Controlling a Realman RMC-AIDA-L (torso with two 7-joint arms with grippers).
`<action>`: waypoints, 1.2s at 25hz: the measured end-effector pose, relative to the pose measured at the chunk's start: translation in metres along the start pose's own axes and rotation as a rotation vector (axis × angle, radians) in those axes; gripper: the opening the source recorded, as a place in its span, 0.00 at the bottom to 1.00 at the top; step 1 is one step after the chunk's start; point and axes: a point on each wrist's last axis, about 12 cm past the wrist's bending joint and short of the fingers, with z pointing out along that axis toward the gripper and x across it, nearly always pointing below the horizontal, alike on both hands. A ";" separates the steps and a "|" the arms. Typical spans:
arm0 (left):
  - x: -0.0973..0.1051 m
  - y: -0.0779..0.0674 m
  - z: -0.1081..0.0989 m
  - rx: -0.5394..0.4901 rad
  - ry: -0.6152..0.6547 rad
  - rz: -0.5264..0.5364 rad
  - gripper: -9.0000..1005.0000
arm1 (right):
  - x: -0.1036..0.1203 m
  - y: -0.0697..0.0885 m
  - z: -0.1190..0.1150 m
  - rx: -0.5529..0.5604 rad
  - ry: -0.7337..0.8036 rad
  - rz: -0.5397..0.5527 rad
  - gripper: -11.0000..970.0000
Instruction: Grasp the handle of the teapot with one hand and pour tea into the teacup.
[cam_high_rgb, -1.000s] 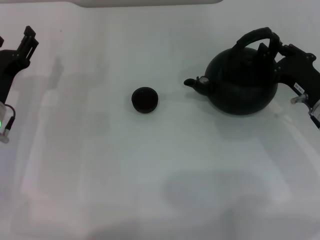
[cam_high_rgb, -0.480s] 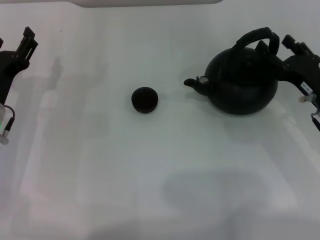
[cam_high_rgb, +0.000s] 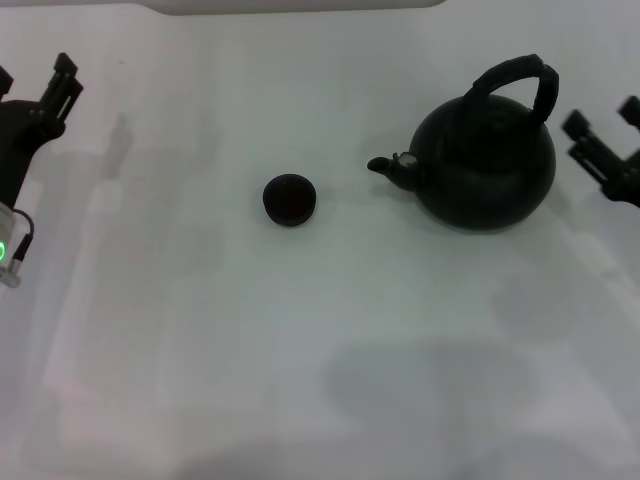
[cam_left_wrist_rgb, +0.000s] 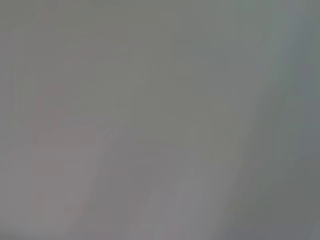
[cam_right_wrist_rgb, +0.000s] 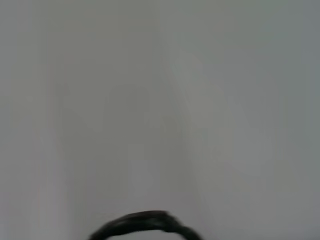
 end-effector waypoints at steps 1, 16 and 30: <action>0.000 -0.001 0.000 0.008 0.002 0.004 0.88 | 0.000 -0.003 -0.005 0.025 -0.007 0.000 0.90; 0.007 -0.004 0.003 0.023 0.063 0.017 0.88 | -0.003 -0.012 -0.026 0.229 -0.079 -0.276 0.90; 0.011 -0.007 0.011 -0.003 0.113 -0.022 0.88 | -0.004 -0.007 -0.020 0.204 -0.088 -0.258 0.90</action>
